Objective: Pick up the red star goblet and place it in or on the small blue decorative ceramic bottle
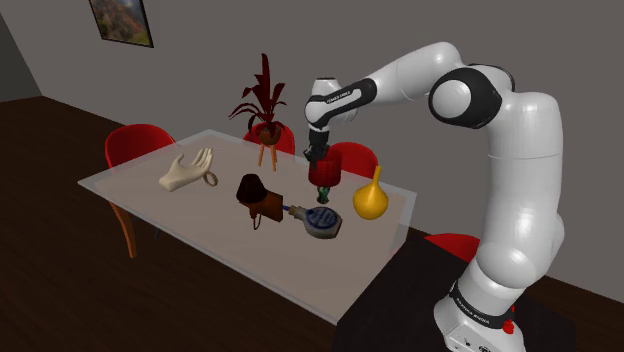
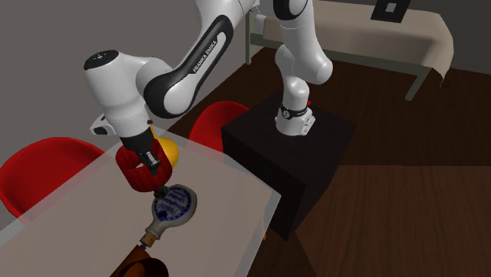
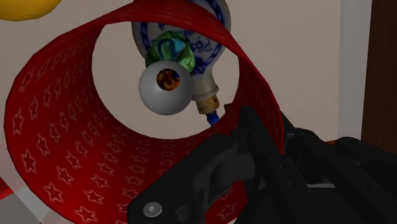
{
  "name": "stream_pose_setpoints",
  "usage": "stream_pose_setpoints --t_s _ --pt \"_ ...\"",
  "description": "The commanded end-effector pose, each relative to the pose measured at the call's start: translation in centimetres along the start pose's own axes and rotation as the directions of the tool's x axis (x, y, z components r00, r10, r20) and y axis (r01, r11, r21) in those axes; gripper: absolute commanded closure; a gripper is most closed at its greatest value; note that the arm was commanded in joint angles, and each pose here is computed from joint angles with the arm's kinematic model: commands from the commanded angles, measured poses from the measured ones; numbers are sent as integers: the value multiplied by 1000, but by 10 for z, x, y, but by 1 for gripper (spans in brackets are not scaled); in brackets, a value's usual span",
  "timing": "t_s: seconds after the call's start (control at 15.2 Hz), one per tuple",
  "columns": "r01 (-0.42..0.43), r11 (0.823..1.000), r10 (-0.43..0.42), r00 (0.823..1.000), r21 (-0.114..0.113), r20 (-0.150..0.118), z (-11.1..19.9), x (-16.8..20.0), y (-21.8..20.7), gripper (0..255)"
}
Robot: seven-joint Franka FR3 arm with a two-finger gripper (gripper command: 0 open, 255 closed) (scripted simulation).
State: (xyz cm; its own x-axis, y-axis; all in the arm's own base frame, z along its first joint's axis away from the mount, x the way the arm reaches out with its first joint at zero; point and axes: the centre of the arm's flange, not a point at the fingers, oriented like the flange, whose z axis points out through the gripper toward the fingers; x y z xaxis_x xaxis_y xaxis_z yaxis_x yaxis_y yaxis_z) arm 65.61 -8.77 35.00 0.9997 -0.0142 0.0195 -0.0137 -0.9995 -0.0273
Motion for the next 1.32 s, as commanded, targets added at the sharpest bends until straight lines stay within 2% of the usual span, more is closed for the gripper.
stream_pose_setpoints --t_s 0.0,0.26,0.33,0.66,0.92,1.25 --pt "0 1000 0 1000 0 -2 0 0 0 255" --pt "0 1000 0 1000 0 -2 0 0 0 255" --pt "0 1000 0 1000 0 -2 0 0 0 0" --pt "0 1000 0 1000 0 -2 0 0 0 0" --pt "0 1000 0 1000 0 -2 -50 0 0 0" --pt "0 1000 0 1000 0 -2 -50 0 0 0"
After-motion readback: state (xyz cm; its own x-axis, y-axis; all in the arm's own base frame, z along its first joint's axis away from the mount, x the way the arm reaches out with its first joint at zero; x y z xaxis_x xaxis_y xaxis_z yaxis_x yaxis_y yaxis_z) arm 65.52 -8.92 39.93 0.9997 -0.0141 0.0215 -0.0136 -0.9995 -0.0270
